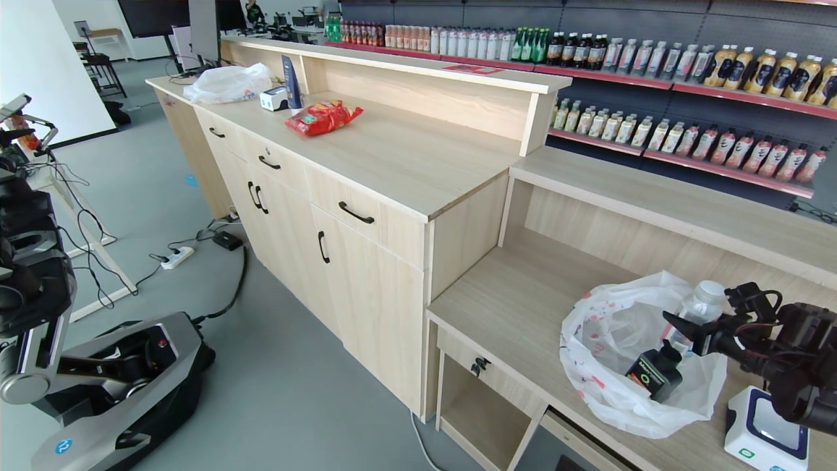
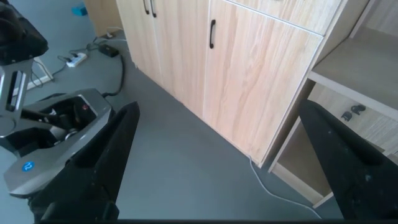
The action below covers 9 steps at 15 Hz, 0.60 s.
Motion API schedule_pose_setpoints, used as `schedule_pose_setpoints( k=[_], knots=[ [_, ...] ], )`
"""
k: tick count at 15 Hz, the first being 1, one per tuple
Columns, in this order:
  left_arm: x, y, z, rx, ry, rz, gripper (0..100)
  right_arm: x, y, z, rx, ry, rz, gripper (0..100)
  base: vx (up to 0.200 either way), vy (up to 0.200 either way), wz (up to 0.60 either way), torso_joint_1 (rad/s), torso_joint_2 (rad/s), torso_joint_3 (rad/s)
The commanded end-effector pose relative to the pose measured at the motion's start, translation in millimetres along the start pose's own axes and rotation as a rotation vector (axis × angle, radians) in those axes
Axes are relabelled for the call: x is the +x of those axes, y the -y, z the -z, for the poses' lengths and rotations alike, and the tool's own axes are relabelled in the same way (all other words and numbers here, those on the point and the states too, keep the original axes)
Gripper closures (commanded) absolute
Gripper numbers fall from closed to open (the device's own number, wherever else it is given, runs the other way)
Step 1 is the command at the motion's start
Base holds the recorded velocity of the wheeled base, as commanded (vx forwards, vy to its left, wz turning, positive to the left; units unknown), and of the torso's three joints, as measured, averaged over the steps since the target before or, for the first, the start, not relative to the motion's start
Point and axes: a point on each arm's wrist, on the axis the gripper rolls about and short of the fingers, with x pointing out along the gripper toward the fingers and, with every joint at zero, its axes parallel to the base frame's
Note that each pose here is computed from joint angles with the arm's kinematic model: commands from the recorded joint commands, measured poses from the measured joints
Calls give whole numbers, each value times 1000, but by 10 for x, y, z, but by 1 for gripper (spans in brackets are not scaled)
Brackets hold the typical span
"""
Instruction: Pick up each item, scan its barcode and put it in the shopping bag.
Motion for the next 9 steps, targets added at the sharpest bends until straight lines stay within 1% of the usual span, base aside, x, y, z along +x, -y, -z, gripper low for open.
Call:
schedule_pose_setpoints(
  k=[1,9],
  knots=[
    [0,0,0,0,0,-1,0,7,-7,45,7,-9,-3,100,0,0,0,0,0,0],
    [0,0,0,0,0,-1,0,-8,-4,76,6,-18,-1,100,0,0,0,0,0,0]
  ],
)
